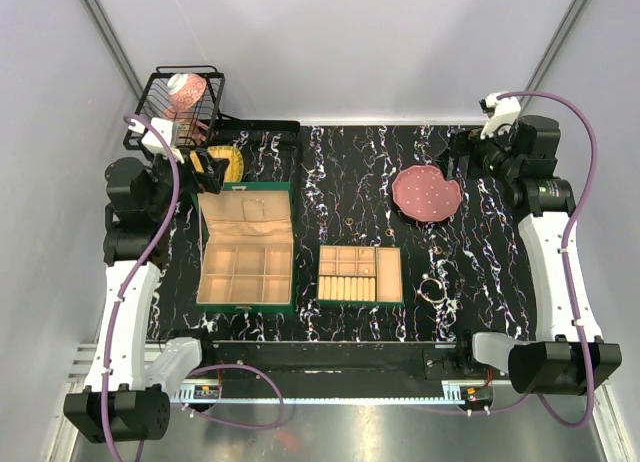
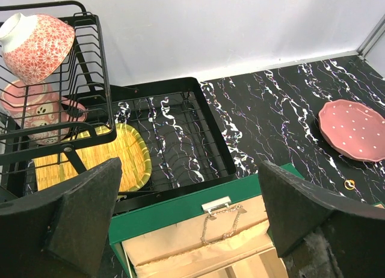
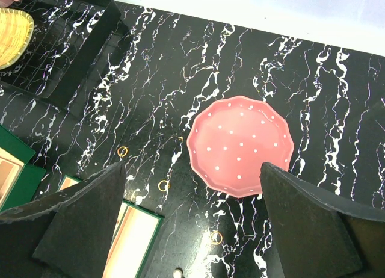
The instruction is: Organize the mixed jewelry
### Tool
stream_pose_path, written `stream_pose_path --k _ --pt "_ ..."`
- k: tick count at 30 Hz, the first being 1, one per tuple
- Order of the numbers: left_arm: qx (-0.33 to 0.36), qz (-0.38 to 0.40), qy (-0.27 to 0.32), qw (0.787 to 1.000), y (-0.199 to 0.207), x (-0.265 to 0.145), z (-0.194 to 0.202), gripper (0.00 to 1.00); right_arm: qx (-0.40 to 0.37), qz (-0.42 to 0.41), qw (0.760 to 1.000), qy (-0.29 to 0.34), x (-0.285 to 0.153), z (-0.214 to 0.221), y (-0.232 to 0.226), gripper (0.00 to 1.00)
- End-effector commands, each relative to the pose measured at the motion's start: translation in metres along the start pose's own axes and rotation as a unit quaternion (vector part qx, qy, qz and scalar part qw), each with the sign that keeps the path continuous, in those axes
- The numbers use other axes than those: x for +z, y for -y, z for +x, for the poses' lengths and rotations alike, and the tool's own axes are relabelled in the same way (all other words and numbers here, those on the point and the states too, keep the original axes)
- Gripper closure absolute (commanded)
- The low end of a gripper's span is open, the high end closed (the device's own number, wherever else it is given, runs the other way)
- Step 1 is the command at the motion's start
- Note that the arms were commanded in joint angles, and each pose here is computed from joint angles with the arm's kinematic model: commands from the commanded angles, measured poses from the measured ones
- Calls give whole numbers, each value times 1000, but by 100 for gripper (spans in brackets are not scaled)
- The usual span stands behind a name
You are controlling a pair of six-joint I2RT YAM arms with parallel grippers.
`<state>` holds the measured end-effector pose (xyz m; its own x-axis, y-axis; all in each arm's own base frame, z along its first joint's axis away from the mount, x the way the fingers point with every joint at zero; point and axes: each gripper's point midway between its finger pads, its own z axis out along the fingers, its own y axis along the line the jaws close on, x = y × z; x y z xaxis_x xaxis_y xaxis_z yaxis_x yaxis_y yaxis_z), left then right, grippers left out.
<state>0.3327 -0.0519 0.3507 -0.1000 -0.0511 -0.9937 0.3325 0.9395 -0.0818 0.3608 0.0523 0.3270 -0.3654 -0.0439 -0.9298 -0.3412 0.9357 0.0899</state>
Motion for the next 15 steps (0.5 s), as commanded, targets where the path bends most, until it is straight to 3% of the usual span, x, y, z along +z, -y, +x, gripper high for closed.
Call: stream_pose_path --k 1,15 --pt "15 17 21 1000 9 -5 -15 1 -16 -16 999 23 -10 -15 -9 1" --pt "15 33 13 999 16 -9 -15 1 -17 -33 999 20 -11 -15 -15 0"
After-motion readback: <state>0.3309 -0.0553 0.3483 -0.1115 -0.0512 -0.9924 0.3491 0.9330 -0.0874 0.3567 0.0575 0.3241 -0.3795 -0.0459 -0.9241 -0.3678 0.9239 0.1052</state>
